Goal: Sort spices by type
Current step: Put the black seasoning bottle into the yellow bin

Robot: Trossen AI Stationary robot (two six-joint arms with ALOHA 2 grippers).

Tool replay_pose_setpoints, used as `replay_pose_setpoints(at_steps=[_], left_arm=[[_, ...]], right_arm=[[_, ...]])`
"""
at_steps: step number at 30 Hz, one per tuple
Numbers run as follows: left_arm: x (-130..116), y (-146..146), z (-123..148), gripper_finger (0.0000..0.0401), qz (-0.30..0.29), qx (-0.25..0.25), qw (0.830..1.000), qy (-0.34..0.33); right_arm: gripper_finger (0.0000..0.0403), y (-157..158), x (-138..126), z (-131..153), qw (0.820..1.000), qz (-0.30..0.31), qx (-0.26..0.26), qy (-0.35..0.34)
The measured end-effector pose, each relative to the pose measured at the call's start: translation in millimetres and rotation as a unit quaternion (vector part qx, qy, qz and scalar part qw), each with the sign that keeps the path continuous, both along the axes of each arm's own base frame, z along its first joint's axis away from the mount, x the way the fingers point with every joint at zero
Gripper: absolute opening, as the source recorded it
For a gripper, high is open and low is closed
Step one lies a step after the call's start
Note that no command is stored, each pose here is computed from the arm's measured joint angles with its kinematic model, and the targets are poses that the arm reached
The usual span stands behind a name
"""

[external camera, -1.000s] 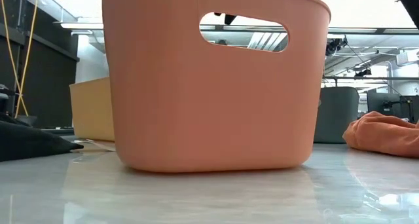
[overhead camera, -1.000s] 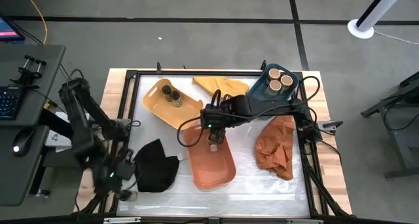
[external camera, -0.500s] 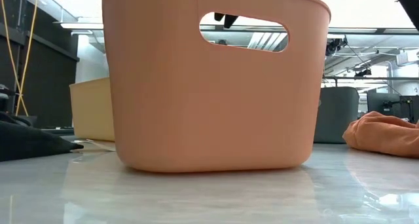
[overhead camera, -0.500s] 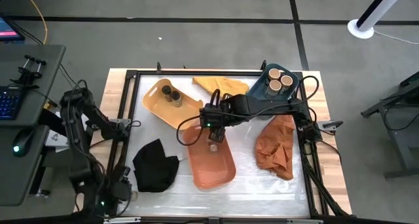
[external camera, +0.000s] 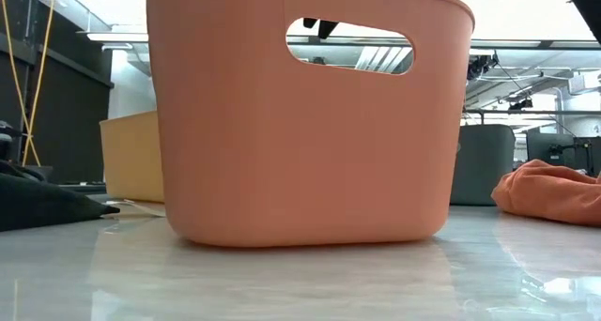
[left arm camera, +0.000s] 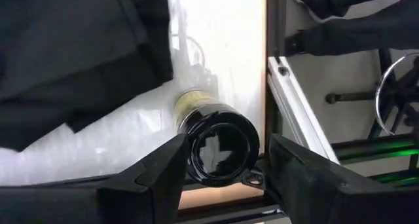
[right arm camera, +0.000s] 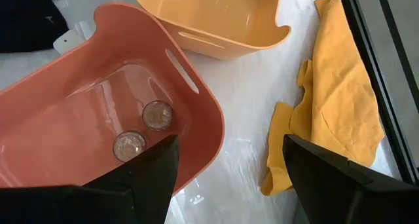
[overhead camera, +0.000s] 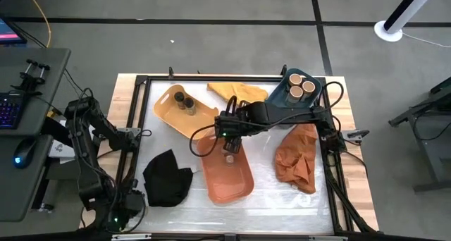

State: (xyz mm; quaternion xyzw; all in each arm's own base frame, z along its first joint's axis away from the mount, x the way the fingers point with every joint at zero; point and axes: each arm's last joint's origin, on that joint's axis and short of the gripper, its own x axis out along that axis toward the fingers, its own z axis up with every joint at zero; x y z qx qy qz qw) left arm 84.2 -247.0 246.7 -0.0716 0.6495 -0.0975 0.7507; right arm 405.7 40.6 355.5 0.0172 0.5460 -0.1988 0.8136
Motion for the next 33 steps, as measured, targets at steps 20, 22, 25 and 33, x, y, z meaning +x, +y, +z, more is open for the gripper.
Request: replay_pose_setpoints(at_steps=[20,22,25,33], left_arm=[[7.9,17.1,-4.2,0.0204,0.023,0.07,0.997,0.021],[8.8,18.0,-4.3,0.0204,0.062,0.068,0.995,0.028],[14.9,22.8,-6.2,0.0204,0.156,0.06,0.984,0.062],[41.6,53.5,-15.6,0.0204,0.347,0.098,0.923,0.133]], right_arm=[[0.0268,-0.6,0.6,0.4,1.0,-0.004,-0.008,-0.004],[0.0268,-0.6,0.6,0.4,1.0,-0.004,-0.008,-0.005],[0.0268,-0.5,0.9,0.5,1.0,-0.007,-0.007,-0.007],[0.0268,-0.3,3.0,1.2,1.0,-0.004,-0.007,-0.018]])
